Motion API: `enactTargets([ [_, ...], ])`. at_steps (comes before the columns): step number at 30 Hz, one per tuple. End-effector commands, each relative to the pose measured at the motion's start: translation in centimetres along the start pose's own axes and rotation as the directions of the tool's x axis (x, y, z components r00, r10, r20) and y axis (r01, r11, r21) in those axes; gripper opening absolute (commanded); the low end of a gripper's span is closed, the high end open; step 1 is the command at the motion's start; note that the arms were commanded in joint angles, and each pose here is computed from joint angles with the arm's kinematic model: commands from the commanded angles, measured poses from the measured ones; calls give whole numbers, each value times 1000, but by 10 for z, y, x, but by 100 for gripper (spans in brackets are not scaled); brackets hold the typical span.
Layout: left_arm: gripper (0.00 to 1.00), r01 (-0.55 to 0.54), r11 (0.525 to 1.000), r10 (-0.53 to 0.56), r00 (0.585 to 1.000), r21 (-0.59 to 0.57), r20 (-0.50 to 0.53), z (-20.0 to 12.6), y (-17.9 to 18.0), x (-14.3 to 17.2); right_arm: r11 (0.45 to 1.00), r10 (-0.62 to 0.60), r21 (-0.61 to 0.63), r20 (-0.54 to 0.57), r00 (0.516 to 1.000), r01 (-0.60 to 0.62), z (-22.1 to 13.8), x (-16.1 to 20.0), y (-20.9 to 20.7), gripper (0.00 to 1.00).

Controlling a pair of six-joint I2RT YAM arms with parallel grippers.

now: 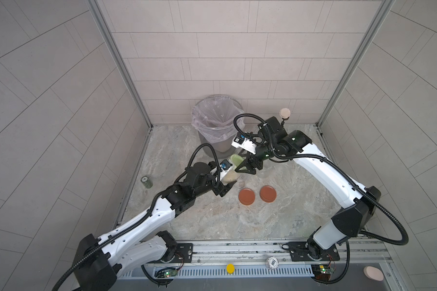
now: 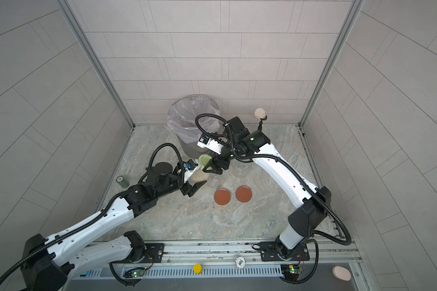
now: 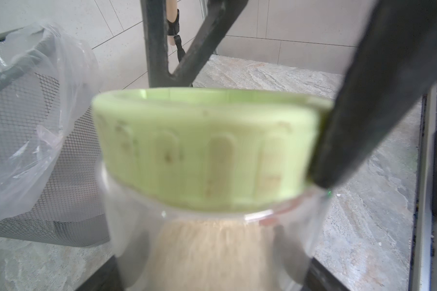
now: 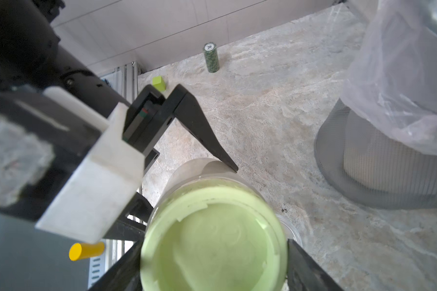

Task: Empty moldy rice from jars
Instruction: Unscrew the lid from the jar.

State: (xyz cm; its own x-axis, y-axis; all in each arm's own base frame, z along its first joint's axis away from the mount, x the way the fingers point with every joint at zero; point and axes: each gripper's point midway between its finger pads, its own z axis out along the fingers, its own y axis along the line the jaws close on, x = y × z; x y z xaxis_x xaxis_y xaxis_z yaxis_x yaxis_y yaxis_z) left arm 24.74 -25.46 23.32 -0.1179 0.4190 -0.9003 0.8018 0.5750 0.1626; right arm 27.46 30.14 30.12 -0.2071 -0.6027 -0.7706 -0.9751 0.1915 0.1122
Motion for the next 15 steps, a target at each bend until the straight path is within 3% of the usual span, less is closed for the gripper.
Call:
enactTargets([
  [1,15,-27,1000,24,973,10,230,-23,1,-63,968,-208,-128,64,976,215,1,-9,22,51],
  [11,12,-11,1000,13,962,-9,273,-26,4,-64,865,-412,-241,162,897,441,-3,-7,39,59],
  [15,11,-10,1000,17,957,-28,289,-28,7,-67,867,-405,-244,167,899,435,-4,-10,35,65],
])
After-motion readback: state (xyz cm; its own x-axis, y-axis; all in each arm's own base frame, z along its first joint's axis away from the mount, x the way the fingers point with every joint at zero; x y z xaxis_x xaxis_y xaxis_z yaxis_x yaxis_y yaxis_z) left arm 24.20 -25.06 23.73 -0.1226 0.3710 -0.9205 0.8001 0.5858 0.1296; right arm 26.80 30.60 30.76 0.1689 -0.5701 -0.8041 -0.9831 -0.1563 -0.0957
